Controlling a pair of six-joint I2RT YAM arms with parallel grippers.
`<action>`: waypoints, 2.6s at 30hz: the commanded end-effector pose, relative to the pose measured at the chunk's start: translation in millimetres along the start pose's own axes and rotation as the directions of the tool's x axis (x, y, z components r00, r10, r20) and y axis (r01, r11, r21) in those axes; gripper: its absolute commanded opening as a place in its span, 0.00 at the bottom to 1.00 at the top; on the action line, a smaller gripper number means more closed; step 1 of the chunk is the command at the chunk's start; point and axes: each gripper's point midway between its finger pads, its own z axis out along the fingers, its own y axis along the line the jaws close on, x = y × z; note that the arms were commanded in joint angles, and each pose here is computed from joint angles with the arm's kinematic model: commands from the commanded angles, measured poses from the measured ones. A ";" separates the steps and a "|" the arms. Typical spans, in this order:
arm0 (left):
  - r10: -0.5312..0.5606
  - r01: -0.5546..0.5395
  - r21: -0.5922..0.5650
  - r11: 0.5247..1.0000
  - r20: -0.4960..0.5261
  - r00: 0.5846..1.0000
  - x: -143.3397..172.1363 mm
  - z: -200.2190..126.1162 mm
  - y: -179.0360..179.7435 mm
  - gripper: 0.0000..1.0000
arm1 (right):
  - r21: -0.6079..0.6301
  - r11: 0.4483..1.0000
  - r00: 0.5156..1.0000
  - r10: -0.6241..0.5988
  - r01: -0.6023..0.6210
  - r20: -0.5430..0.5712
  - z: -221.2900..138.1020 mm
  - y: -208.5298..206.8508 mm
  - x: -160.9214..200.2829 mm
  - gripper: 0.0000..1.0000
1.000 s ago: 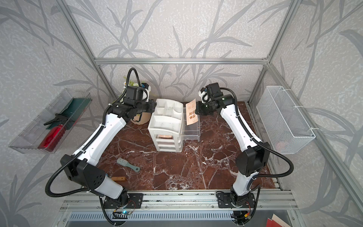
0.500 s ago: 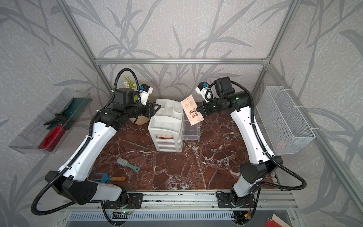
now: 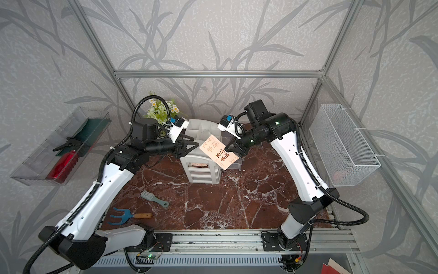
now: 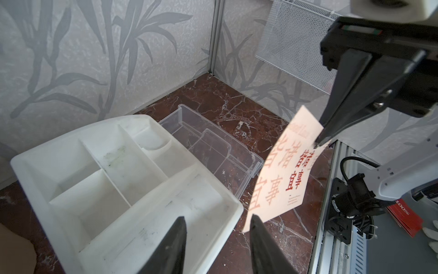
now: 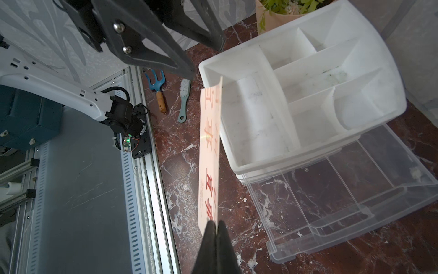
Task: Take the postcards out of the drawer
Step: Place the postcard at the center of the board.
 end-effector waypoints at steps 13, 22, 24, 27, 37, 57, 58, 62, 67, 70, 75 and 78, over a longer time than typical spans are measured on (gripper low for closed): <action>0.076 -0.076 0.270 0.960 0.011 0.997 0.7 8.4 -44.3 0.44 | -0.127 0.980 0.987 -0.160 0.154 -0.035 14.4 30.1 -11.6 0.00; 0.085 -0.072 0.327 0.942 -0.023 0.996 10.0 14.3 -49.5 0.24 | -0.134 0.977 0.984 -0.171 0.163 -0.046 18.2 28.8 -13.7 0.00; 0.085 -0.072 0.333 0.940 -0.025 0.996 10.7 14.4 -50.3 0.19 | -0.134 0.977 0.984 -0.172 0.165 -0.043 17.8 29.1 -14.2 0.00; 0.088 -0.075 0.335 0.939 -0.026 0.996 11.8 14.4 -50.6 0.14 | -0.131 0.977 0.984 -0.173 0.166 -0.040 18.4 28.1 -15.3 0.00; 0.076 -0.062 0.327 0.943 -0.031 0.997 13.2 16.4 -48.6 0.02 | -0.123 0.979 0.985 -0.170 0.165 -0.030 18.8 26.8 -18.4 0.00; -0.165 0.154 0.079 0.985 0.152 0.975 -43.4 28.6 0.7 0.00 | 0.126 0.955 0.935 0.226 -0.268 0.274 -26.6 -49.9 -64.5 0.42; -0.174 0.163 0.074 0.984 0.165 0.971 -46.8 29.0 2.1 0.00 | 0.123 0.948 0.922 0.245 -0.292 0.299 -30.3 -51.0 -65.0 0.43; -0.201 0.193 0.063 0.979 0.182 0.963 -53.0 34.9 7.9 0.00 | 0.102 0.915 0.853 0.319 -0.391 0.413 -39.5 -66.2 -60.9 0.47; -0.237 0.224 0.080 0.971 0.212 0.948 -60.9 38.6 10.5 0.00 | 0.037 0.887 0.766 0.376 -0.461 0.522 -47.5 -82.2 -47.8 0.53; -0.250 0.226 0.123 0.966 0.251 0.935 -71.1 36.4 5.2 0.00 | 0.007 0.883 0.737 0.387 -0.470 0.554 -47.7 -87.9 -44.2 0.56; -0.299 0.240 0.221 0.945 0.288 0.910 -84.8 38.0 -2.7 0.00 | -0.059 0.880 0.708 0.417 -0.471 0.569 -39.7 -94.0 -45.2 0.56; -0.327 0.260 0.250 0.933 0.282 0.902 -85.9 44.2 -2.4 0.00 | -0.109 0.882 0.690 0.431 -0.458 0.582 -36.5 -96.4 -53.0 0.56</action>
